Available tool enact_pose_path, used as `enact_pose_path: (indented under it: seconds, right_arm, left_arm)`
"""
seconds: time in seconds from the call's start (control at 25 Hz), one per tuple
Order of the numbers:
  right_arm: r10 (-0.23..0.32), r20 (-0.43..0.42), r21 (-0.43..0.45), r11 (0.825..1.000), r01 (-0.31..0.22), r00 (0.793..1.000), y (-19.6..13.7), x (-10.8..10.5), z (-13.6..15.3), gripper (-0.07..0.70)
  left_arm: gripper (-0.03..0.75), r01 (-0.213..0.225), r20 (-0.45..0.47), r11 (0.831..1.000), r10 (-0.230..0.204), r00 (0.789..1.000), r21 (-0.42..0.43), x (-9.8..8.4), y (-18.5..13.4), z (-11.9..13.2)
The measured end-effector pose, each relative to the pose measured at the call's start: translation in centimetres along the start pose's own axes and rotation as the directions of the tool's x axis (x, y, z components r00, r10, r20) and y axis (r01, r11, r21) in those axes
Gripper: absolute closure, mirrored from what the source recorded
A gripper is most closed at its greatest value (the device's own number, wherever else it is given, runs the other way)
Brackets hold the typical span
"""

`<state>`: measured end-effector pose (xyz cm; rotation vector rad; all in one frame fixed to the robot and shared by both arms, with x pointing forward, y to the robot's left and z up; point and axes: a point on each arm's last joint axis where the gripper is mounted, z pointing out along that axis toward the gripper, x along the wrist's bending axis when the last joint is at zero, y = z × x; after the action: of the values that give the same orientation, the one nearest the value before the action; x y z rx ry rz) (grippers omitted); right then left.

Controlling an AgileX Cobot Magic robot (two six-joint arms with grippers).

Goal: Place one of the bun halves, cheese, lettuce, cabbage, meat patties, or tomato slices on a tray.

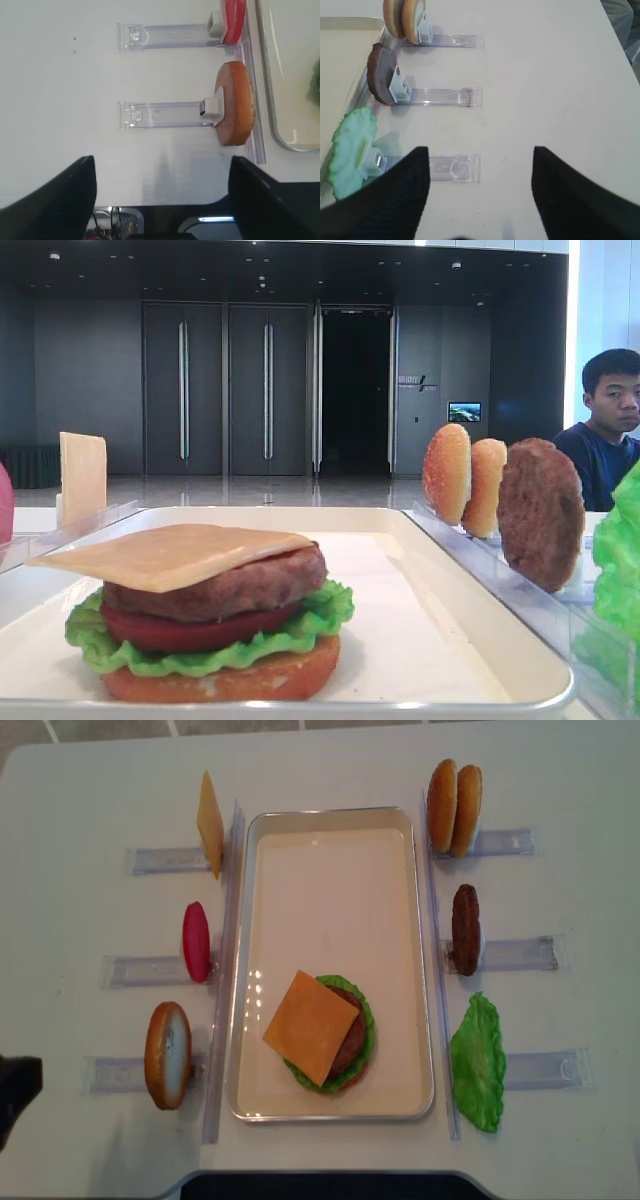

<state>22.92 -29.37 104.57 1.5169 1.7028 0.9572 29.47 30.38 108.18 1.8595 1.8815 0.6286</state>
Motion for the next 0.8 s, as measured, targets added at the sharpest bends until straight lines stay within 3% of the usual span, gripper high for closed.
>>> enact_pose_path:
  seconds: [0.28, 0.52, 0.6, 0.8]
  right_arm:
    - [0.000, 0.000, 0.000, 1.000, 0.000, 1.000, 0.0, 0.0, 0.0, 0.178]
    - [0.000, 0.000, 0.000, 1.000, 0.000, 1.000, 0.0, 0.0, 0.0, 0.178]
    - [0.000, 0.000, 0.000, 1.000, 0.000, 1.000, 0.0, 0.0, 0.0, 0.178]
    - [0.000, 0.000, 0.000, 1.000, 0.000, 1.000, 0.0, 0.0, 0.0, 0.178]
  left_arm:
    - [0.104, -0.004, 0.000, 0.984, 0.004, 1.000, -0.177, -0.1, -5.0, 0.5]
    - [0.106, -0.013, 0.003, 0.932, 0.015, 1.000, -0.362, -0.2, -7.2, -0.1]
    - [0.108, -0.022, 0.005, 0.921, 0.026, 1.000, -0.388, -0.3, -7.5, -0.3]
    - [0.113, -0.027, 0.005, 0.919, 0.031, 0.999, -0.394, -0.3, -7.5, -0.3]
